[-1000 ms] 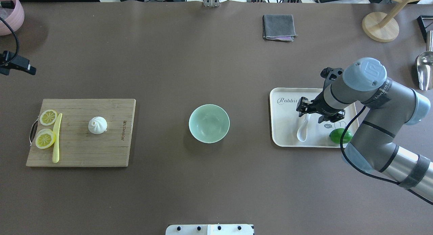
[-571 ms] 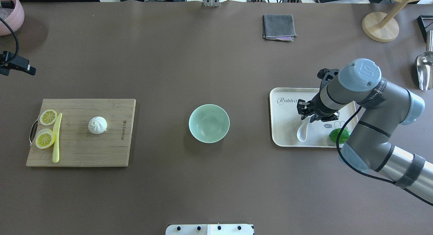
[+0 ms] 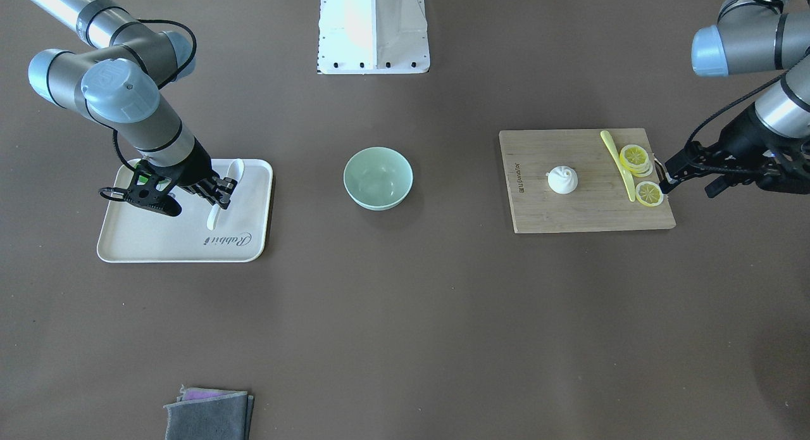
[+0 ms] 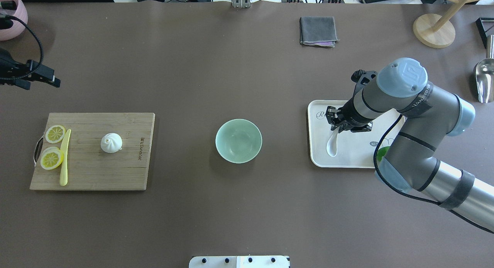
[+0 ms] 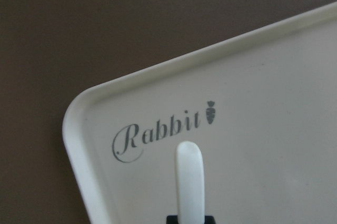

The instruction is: Put spoon and bun in bowl

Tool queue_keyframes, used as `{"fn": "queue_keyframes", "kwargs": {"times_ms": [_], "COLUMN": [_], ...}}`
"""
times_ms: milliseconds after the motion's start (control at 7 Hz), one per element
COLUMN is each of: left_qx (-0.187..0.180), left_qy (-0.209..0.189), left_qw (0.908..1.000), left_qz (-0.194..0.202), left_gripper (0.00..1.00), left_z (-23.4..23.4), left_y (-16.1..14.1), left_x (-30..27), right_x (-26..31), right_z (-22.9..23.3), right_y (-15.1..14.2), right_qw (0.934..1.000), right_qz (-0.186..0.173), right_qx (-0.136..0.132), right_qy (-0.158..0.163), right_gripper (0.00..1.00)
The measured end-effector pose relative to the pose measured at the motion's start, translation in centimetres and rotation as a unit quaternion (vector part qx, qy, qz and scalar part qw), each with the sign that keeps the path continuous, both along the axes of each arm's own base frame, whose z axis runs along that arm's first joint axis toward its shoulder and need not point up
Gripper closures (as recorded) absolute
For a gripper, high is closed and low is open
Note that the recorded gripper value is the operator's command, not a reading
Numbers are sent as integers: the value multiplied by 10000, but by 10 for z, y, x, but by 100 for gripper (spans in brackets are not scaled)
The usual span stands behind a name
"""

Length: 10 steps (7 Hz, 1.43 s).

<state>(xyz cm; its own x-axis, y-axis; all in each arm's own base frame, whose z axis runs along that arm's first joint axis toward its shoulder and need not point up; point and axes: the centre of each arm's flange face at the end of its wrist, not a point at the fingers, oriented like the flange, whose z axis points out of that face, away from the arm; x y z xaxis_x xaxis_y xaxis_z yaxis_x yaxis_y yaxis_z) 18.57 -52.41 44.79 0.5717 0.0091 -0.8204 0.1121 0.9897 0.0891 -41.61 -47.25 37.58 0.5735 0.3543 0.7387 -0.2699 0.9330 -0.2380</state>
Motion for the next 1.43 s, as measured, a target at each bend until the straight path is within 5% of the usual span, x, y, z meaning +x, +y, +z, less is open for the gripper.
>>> {"fn": "queue_keyframes", "kwargs": {"times_ms": [571,714,857,1429], "left_qx": [-188,-214,-237,-166], "left_qy": [-195,-204,-198,-422], "left_qw": [9995,9994,9994,9990], "left_qz": [-180,-193,-184,-58], "left_gripper": [3,3,3,9], "left_z": [-36,-43,-48,-29], "left_y": [33,41,48,74], "left_x": [112,135,149,161], "right_x": [-104,-121,-136,-90], "right_z": [-139,-158,-170,-168], "right_y": [-30,-25,-16,25], "right_qw": [9942,9926,9915,9908], "right_qz": [799,909,1006,971], "right_qx": [-477,-520,-510,-214], "right_qy": [-546,-614,-647,-923], "right_gripper": [100,87,1,0]}}
